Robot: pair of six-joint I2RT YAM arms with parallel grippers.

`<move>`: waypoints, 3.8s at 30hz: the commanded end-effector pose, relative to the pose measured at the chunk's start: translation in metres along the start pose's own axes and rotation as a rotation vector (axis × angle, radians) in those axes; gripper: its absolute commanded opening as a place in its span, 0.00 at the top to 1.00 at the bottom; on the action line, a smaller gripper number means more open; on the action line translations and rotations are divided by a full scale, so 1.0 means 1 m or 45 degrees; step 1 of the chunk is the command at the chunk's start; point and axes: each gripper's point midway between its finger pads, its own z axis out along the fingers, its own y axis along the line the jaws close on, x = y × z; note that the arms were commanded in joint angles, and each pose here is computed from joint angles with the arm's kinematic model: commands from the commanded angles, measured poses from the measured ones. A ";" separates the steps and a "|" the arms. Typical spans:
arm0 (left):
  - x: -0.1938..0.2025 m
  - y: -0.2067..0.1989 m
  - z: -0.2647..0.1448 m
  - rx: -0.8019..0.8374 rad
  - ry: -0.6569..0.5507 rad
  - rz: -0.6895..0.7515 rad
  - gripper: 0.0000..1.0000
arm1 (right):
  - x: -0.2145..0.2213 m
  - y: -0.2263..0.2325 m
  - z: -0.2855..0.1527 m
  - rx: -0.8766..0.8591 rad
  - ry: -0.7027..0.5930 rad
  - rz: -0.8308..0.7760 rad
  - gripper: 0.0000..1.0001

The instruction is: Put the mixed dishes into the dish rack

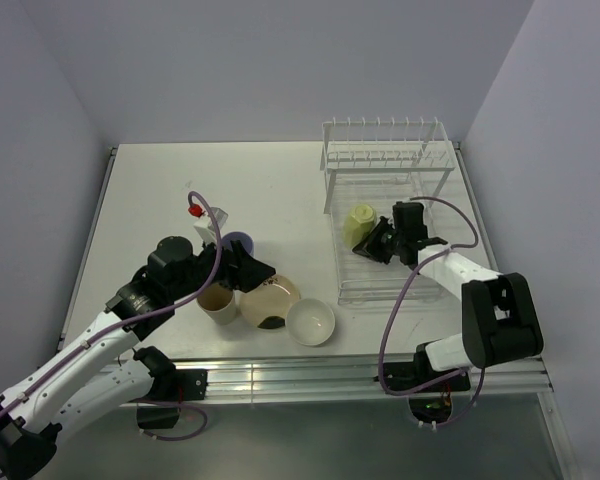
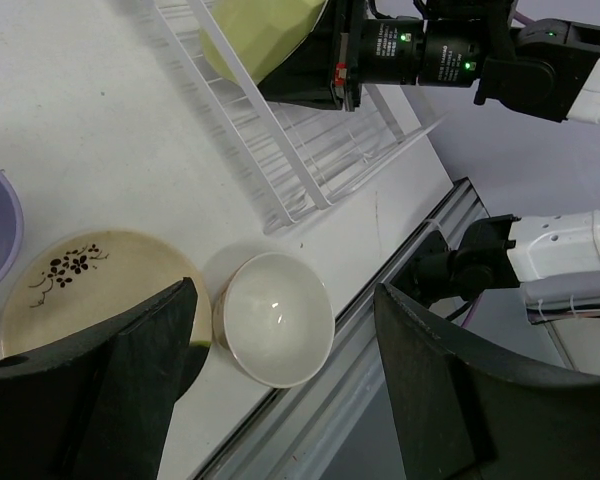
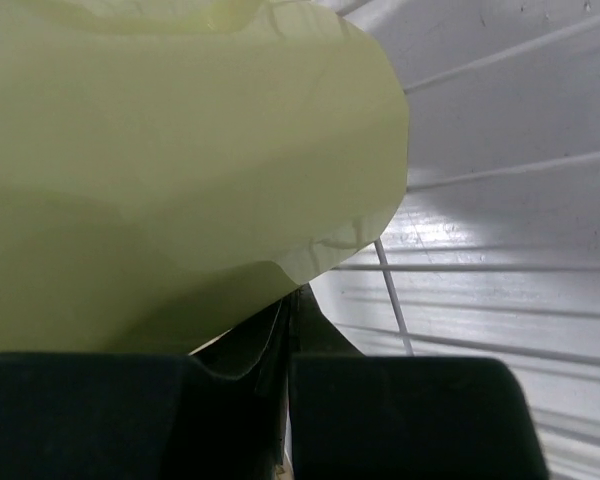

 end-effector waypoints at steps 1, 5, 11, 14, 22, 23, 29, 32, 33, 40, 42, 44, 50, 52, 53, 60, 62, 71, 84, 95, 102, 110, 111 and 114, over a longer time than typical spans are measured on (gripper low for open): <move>-0.001 -0.005 0.000 0.037 -0.005 0.039 0.22 | -0.027 0.021 0.003 -0.066 -0.090 -0.025 1.00; -0.001 -0.006 0.000 0.040 0.004 0.039 0.22 | -0.030 0.024 0.008 -0.062 -0.082 -0.026 1.00; 0.004 -0.002 0.003 0.030 0.029 0.036 0.22 | -0.040 0.032 0.015 -0.096 -0.104 -0.022 1.00; 0.011 0.002 0.007 0.015 0.064 0.026 0.23 | -0.042 0.034 0.018 -0.109 -0.101 -0.014 1.00; 0.032 0.026 0.023 -0.145 0.205 -0.007 0.25 | -0.051 0.044 0.025 -0.149 -0.107 0.004 1.00; 0.033 0.027 0.024 -0.149 0.211 -0.009 0.25 | -0.053 0.045 0.026 -0.154 -0.108 0.005 1.00; 0.048 0.032 0.034 -0.189 0.303 -0.005 0.25 | -0.058 0.049 0.033 -0.160 -0.099 0.010 1.00; 0.056 0.032 0.040 -0.195 0.340 -0.003 0.25 | -0.063 0.048 0.036 -0.153 -0.106 0.014 1.00; 0.060 0.033 0.043 -0.201 0.360 -0.005 0.25 | -0.064 0.049 0.036 -0.157 -0.104 0.015 1.00; 0.078 0.030 0.056 -0.219 0.434 0.015 0.25 | -0.071 0.049 0.046 -0.161 -0.095 0.032 1.00; 0.082 0.031 0.059 -0.223 0.446 0.013 0.25 | -0.072 0.050 0.050 -0.168 -0.085 0.034 1.00; 0.085 0.029 0.060 -0.219 0.453 0.014 0.26 | -0.072 0.051 0.052 -0.174 -0.082 0.034 1.00; 0.097 0.032 0.067 -0.232 0.496 0.014 0.27 | -0.073 0.052 0.055 -0.186 -0.071 0.038 1.00; 0.100 0.034 0.068 -0.239 0.508 0.015 0.27 | -0.071 0.053 0.053 -0.200 -0.075 0.036 1.00; 0.103 0.035 0.070 -0.250 0.515 0.017 0.28 | -0.072 0.053 0.051 -0.203 -0.083 0.035 1.00; 0.119 0.038 0.074 -0.281 0.565 0.028 0.31 | -0.055 0.047 0.023 -0.212 -0.113 0.011 1.00; 0.126 0.041 0.076 -0.288 0.579 0.020 0.32 | -0.051 0.043 0.017 -0.203 -0.119 0.007 1.00; 0.148 0.047 0.089 -0.291 0.632 0.016 0.51 | -0.028 0.041 -0.048 -0.201 -0.182 -0.104 1.00; 0.156 0.049 0.099 -0.266 0.632 0.007 0.79 | 0.011 0.068 -0.147 -0.305 -0.158 -0.366 0.47; 0.113 0.027 0.077 -0.252 0.509 0.050 1.00 | 0.040 0.079 -0.175 -0.421 -0.079 -0.432 0.05; 0.034 -0.041 0.035 0.018 0.179 0.061 1.00 | 0.075 0.096 -0.189 -0.614 0.085 -0.465 0.00; -0.008 -0.082 0.011 0.193 0.004 0.032 1.00 | 0.110 0.138 -0.213 -0.857 0.170 -0.462 0.00; -0.008 -0.083 0.011 0.195 0.005 0.031 1.00 | 0.110 0.144 -0.216 -0.881 0.152 -0.466 0.00; -0.009 -0.085 0.012 0.209 -0.003 0.026 1.00 | 0.119 0.157 -0.227 -0.940 0.173 -0.470 0.00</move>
